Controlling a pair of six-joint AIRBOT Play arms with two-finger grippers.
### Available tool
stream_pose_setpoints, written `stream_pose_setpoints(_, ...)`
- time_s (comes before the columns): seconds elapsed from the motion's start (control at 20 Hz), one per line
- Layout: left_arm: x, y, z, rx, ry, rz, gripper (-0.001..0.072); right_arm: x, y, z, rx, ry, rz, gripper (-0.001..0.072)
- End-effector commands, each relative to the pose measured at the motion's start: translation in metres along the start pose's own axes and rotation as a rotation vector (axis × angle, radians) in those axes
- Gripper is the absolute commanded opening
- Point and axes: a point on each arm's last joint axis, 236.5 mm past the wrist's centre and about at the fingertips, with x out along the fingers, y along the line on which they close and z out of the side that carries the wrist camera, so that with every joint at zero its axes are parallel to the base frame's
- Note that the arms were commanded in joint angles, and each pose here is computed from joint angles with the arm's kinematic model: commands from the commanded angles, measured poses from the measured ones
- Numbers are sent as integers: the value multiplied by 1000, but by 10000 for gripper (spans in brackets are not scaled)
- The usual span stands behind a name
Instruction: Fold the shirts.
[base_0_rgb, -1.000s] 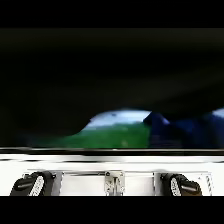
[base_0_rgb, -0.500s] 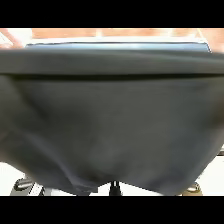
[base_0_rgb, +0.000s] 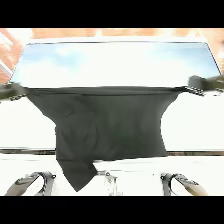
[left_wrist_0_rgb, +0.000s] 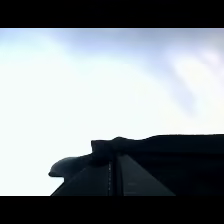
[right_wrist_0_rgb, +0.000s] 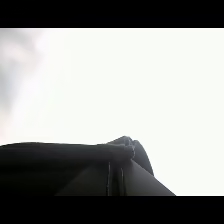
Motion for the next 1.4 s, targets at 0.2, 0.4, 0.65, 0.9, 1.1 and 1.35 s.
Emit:
stream_pose_setpoints(0.2,200,3,41,61,-52,-13,37,167,14,95,21,-346,26,65)
stream_pose_setpoints(0.4,227,12,80,43,-223,28,37,193,0,122,50,-496,-4,65)
stream_pose_setpoints(0.65,267,19,45,-100,-132,24,37,246,-13,70,86,-286,-12,65)
stream_pose_setpoints(0.9,249,31,-49,-23,309,45,37,248,-15,16,41,-44,-25,65)
stream_pose_setpoints(1.1,205,37,-105,47,602,43,37,217,-24,-5,42,71,-56,65)
stream_pose_setpoints(1.35,193,25,-141,42,739,18,37,213,-44,-56,91,286,-137,65)
